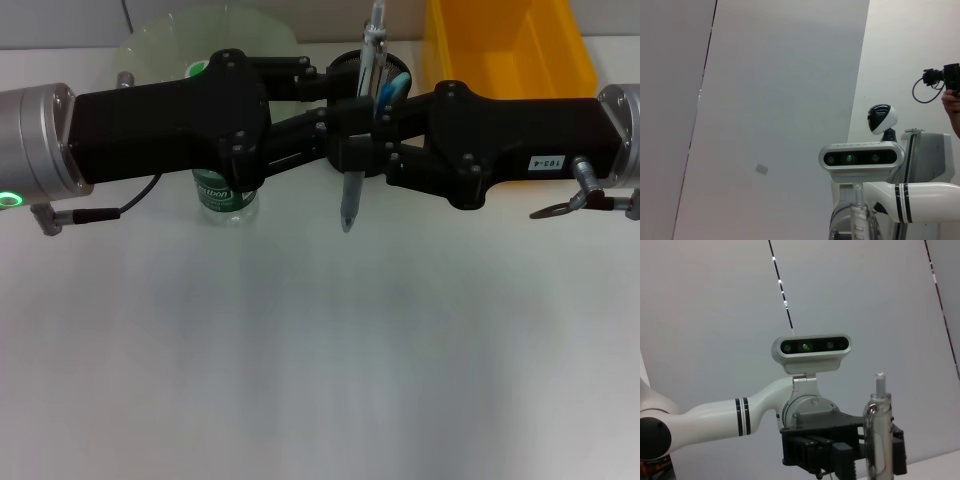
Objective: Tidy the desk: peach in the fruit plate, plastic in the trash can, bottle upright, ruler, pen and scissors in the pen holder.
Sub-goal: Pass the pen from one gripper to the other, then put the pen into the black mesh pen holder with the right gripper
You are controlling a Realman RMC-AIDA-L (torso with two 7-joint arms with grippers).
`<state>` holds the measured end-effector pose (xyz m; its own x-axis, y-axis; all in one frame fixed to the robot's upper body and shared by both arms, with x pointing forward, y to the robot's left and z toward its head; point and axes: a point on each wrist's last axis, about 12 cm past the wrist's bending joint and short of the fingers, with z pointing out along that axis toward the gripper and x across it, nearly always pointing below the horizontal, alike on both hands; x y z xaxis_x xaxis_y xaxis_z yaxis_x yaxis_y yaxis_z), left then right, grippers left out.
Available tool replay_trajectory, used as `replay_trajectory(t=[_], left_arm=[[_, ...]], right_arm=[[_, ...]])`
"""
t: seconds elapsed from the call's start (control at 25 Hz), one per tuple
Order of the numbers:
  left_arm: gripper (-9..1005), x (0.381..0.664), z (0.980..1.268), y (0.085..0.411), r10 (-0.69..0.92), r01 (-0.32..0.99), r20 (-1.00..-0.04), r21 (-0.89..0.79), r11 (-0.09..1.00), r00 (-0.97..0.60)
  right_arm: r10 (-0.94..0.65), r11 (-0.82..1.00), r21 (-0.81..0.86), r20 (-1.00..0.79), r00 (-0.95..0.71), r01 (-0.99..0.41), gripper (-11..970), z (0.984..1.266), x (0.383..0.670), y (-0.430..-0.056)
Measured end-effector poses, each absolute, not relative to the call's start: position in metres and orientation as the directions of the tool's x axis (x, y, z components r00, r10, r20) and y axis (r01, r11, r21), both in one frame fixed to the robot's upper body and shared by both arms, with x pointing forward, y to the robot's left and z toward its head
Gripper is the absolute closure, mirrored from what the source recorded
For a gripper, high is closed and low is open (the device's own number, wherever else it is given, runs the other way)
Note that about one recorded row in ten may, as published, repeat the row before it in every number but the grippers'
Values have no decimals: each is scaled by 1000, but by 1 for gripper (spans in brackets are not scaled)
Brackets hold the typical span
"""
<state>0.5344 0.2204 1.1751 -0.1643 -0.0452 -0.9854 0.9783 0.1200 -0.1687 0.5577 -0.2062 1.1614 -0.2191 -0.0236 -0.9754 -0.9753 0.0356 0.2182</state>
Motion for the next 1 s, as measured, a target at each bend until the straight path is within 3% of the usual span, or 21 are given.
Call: replay_trajectory(t=[0.24,0.72,0.92,1.0], left_arm=[[619,534,1176,222,-48,978,-986,-166,125,-161],[590,531,1174,234,-56,975,-986,-162,155,-155],[590,523,1162,239,-56,977,-990,-136,162,-129],[590,514,1143,239,-75,983,-990,-130,127,-121]], right_arm=[[-21,40,220,-975,-221,-975,824,1161,557,-207],[8,223,202,-979,-205,-954,816,1156,567,-228],[80,341,220,-976,-205,-914,813,1157,582,-232],[114,380,223,-974,-193,-898,812,1156,588,-232]])
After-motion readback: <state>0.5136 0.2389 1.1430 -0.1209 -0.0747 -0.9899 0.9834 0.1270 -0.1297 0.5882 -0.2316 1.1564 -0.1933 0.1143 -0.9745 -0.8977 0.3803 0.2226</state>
